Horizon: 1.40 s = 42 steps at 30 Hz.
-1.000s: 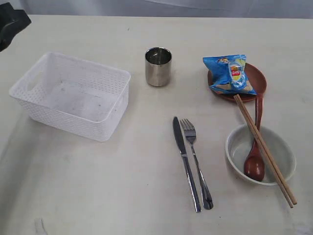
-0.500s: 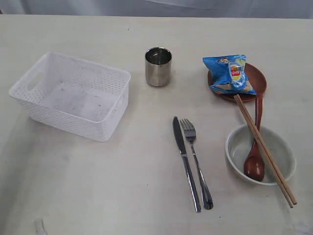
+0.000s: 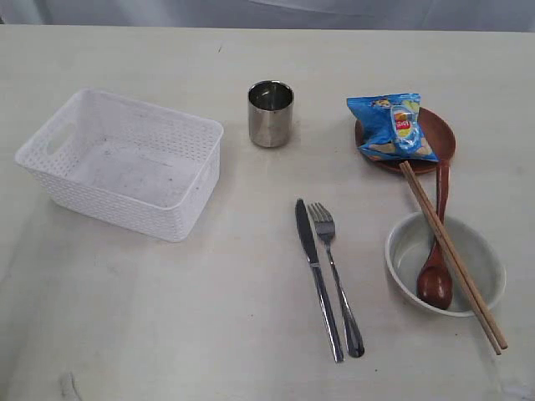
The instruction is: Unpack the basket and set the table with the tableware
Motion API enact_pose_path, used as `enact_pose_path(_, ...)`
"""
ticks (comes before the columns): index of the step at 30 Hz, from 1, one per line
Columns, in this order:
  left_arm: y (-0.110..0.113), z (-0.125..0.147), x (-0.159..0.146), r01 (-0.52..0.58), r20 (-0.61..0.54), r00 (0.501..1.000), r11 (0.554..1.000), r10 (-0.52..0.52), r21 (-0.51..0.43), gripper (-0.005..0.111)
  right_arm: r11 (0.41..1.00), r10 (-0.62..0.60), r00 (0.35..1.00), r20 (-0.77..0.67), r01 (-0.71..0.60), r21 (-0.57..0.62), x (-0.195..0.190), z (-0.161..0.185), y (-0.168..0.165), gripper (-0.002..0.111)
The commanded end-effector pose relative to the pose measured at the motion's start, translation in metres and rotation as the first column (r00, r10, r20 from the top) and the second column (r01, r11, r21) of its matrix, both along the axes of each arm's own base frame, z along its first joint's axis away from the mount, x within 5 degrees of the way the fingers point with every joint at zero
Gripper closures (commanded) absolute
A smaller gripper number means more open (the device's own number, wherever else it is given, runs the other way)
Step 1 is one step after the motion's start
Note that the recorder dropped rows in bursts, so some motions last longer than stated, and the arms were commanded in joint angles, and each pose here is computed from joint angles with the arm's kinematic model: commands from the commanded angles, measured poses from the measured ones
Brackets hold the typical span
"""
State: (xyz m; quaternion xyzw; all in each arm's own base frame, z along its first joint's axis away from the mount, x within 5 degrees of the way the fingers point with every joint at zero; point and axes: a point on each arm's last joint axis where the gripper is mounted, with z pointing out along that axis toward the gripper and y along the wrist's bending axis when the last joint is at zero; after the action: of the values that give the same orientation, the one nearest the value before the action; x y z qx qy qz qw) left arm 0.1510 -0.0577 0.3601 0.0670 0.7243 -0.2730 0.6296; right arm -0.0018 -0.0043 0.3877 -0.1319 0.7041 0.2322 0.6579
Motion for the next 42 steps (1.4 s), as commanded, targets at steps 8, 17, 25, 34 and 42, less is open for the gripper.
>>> enact_pose_path(8, 0.003, 0.025, -0.046, 0.072, 0.166, 0.984, 0.997, -0.068, -0.018, 0.107, 0.997, -0.042, 0.993, 0.113, 0.035, 0.066, -0.041, -0.006, -0.029, 0.108)
enact_pose_path(17, 0.006, 0.034, -0.073, 0.103, 0.252, 0.963, 0.994, -0.094, -0.025, 0.107, 0.997, -0.038, 0.994, 0.098, 0.032, 0.063, -0.043, -0.006, -0.029, 0.108)
enact_pose_path(25, 0.008, 0.038, -0.087, 0.105, 0.303, 0.949, 0.994, -0.091, -0.029, 0.107, 0.997, -0.038, 0.994, 0.100, 0.031, 0.064, -0.043, -0.006, -0.029, 0.108)
enact_pose_path(34, 0.009, 0.038, -0.088, 0.105, 0.307, 0.947, 0.994, -0.091, -0.030, 0.107, 0.997, -0.038, 0.994, 0.098, 0.031, 0.066, -0.043, -0.006, -0.029, 0.108)
enact_pose_path(42, 0.009, 0.038, -0.088, 0.105, 0.307, 0.947, 0.994, -0.091, -0.030, 0.107, 0.997, -0.038, 0.994, 0.098, 0.031, 0.066, -0.043, -0.006, -0.029, 0.108)
